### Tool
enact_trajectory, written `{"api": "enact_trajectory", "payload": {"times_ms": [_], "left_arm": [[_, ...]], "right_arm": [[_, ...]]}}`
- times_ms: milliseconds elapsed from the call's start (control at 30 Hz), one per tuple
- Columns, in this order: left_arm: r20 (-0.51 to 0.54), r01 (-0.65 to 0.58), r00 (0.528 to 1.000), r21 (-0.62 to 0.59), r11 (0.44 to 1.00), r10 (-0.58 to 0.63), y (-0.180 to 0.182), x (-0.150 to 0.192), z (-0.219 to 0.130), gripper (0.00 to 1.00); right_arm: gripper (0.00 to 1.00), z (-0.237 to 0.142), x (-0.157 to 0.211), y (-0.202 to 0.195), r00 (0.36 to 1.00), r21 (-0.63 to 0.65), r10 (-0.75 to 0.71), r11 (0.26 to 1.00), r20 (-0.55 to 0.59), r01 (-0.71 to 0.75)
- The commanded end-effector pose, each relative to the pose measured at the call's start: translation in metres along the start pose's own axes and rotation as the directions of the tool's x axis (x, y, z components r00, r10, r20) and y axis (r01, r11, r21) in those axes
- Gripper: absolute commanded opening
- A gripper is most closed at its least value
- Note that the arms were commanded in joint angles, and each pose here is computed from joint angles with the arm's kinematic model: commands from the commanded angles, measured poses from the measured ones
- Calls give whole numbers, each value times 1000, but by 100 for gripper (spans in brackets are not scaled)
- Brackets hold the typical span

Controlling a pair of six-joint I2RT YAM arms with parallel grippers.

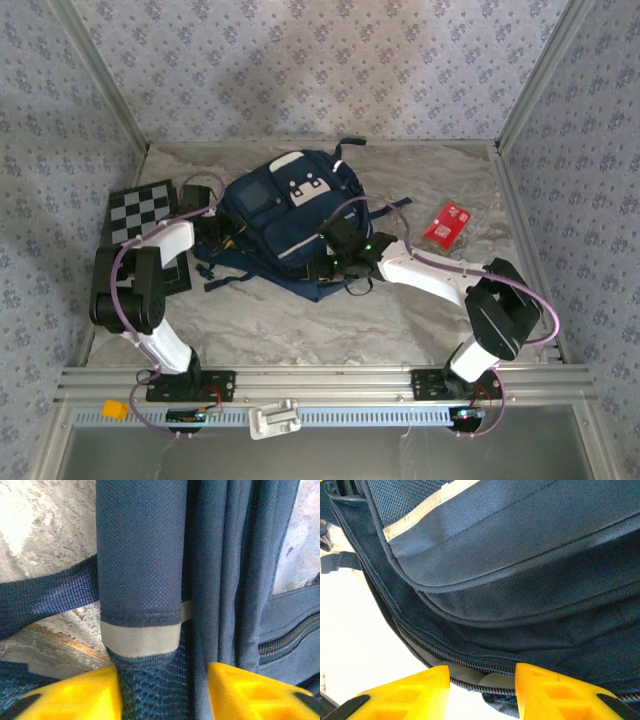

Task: Pack the student bag

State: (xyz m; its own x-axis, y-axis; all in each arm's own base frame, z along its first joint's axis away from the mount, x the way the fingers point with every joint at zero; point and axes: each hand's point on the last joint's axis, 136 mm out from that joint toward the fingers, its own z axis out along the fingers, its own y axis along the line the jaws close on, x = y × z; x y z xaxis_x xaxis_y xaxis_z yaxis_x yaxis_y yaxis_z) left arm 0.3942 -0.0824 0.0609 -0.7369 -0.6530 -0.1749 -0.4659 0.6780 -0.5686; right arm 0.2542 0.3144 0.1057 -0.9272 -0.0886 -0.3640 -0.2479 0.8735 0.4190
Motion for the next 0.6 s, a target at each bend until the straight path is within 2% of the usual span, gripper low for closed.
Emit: {"api": "enact_trajectory", "payload": {"times_ms": [0,133,333,433,567], "left_arm": [[-3,-1,1000,51,999,1,-13,-5,4,37],[-18,1,1000,58,998,0,-14,3,7,18],[-48,-15,999,75,997,19,-26,22,0,0],[-54,10,999,108,994,-4,-36,36,-7,0],[-80,38,996,164,986,-25,-64,73,-16,0]], "right_arm": [[40,6,-6,-8,1000,26,28,999,9,-28],[41,13,-16,-18,999,49,31,998,13,-32],[45,15,-42,-44,1000,110,13,994,22,-15],[46,15,-69,-62,998,118,41,992,41,-45],[50,11,-101,-94,997,163,44,985,71,-55]]}}
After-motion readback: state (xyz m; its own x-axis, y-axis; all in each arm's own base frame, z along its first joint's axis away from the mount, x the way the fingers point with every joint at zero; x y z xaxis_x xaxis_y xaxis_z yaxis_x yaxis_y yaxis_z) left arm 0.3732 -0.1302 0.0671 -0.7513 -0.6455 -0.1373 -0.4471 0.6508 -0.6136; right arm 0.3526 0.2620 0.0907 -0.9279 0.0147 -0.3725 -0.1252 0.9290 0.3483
